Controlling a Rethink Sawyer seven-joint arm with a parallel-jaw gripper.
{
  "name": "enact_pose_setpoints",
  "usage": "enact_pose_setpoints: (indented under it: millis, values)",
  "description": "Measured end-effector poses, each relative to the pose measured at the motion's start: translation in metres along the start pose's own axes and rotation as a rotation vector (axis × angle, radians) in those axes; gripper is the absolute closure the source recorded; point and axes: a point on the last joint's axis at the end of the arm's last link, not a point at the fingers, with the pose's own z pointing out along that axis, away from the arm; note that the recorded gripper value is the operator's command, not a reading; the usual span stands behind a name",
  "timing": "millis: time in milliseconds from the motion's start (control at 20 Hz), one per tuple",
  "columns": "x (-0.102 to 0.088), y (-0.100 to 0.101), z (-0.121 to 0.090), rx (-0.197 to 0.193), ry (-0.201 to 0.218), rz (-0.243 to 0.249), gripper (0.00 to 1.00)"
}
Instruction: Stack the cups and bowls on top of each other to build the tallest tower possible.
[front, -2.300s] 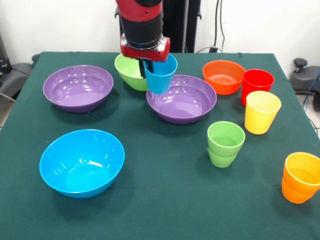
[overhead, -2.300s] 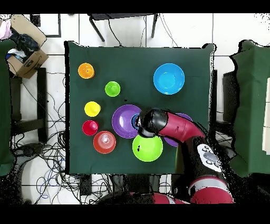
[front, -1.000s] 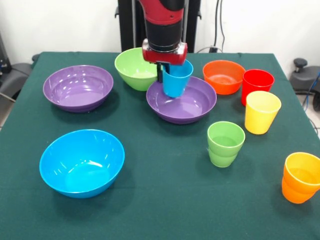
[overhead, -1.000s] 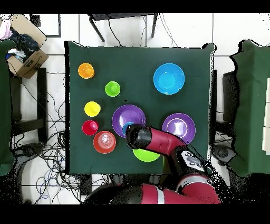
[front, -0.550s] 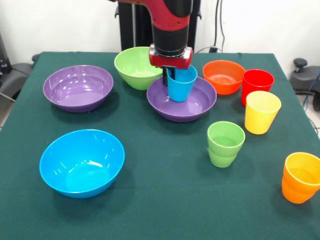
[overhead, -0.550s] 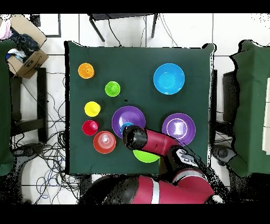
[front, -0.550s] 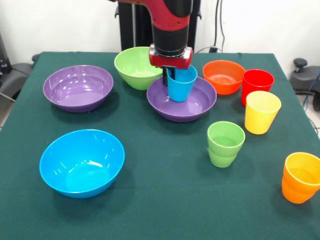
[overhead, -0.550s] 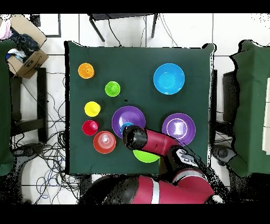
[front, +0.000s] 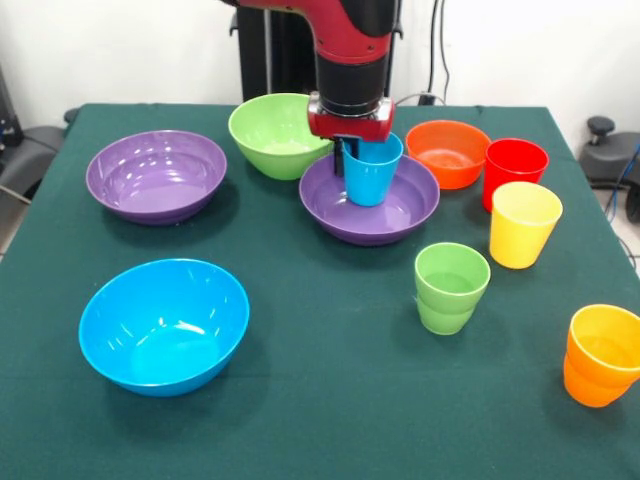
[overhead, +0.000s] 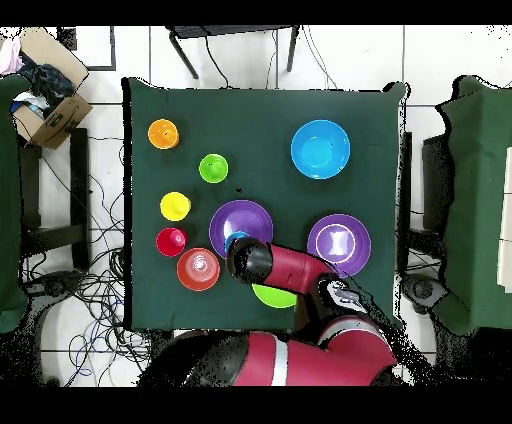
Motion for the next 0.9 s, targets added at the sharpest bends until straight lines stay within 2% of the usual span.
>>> enact_pose_setpoints:
  millis: [600, 900]
  values:
    - [-0.008, 0.033, 0.001, 0.003, -0.026, -0.003, 1.0]
    - [-0.026, 0.044, -0.001, 0.003, -0.042, -0.01, 1.0]
